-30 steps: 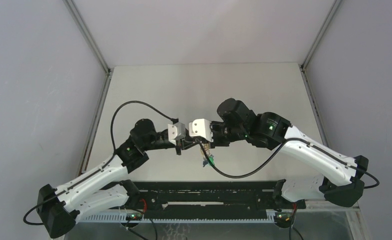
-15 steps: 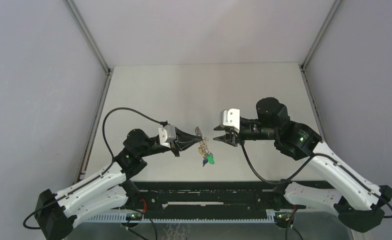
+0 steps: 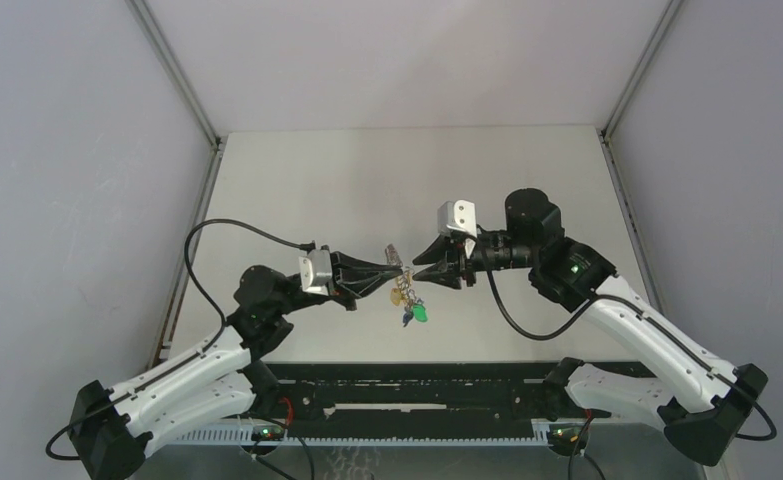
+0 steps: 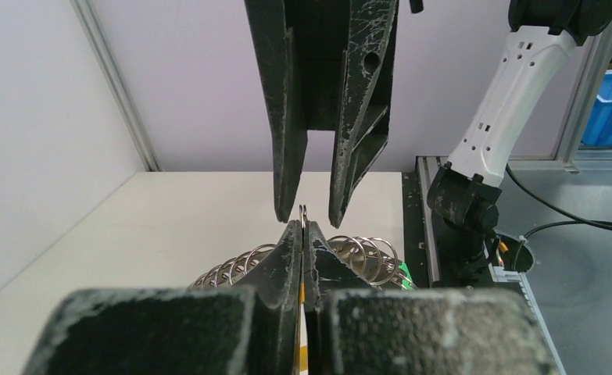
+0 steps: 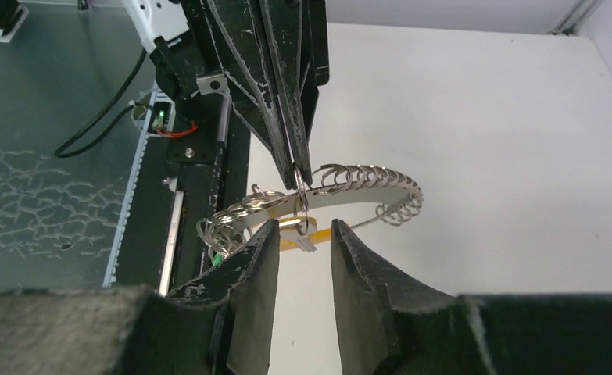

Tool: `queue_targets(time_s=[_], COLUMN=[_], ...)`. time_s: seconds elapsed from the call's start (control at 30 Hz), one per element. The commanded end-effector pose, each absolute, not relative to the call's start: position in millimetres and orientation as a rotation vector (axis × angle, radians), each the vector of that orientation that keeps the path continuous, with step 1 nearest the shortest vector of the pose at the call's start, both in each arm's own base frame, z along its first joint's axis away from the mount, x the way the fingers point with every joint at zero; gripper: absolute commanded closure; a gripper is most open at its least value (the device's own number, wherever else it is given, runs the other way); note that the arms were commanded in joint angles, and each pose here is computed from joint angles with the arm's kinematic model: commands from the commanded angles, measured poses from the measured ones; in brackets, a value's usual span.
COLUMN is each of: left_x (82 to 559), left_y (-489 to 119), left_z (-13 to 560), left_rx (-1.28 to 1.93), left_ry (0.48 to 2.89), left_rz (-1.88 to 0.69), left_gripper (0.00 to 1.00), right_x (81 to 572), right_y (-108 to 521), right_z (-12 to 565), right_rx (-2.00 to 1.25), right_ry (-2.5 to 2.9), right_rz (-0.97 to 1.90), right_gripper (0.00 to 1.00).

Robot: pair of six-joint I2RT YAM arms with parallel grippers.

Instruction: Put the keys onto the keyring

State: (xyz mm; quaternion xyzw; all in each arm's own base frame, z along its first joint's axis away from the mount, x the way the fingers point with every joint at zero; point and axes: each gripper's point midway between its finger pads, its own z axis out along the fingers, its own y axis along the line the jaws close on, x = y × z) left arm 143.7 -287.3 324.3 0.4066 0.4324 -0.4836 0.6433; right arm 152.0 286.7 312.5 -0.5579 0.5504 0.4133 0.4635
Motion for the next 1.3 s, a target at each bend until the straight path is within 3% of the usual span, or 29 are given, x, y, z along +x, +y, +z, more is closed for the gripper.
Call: queue_targets(time_s=[0.0, 0.2, 0.63, 0.8, 1.0, 1.27], left_x=[132.8, 130.6, 130.2, 136.7, 147.3, 149.5], left_y=[-283.7, -284.0, -280.8, -283.8, -278.9, -278.7], left_z=[348.5, 350.4, 352.8, 339.7, 322.9, 325.2], left_rx=[0.908, 0.918, 0.905, 0.943, 1.016, 1.05], left_ry=[0.879, 0.869, 0.86, 0.931, 1.077, 1.121], left_rz=[-1.125, -1.131, -1.122, -1.086, -0.977, -0.953], left_gripper=[1.0, 1.0, 1.0, 0.99, 0.74, 0.68], right_x=[150.6, 149.9, 149.1, 153.9, 157.4, 160.9], right_y=[297.7, 303.5, 298.7, 292.1, 283.3, 287.3], right_z=[332.4, 332.4, 322.2, 328.2, 327.1, 313.0], right_rx=[-1.355, -1.375, -1.405, -1.408, -1.471, -1.645], right_ry=[1.239, 1.208, 1.235, 1.253, 1.326, 1.431], right_rz=[1.088, 1.12, 1.102, 1.024, 0.874, 0.621], right_gripper=[0.69, 0.71, 0.99, 1.0, 1.0, 1.0])
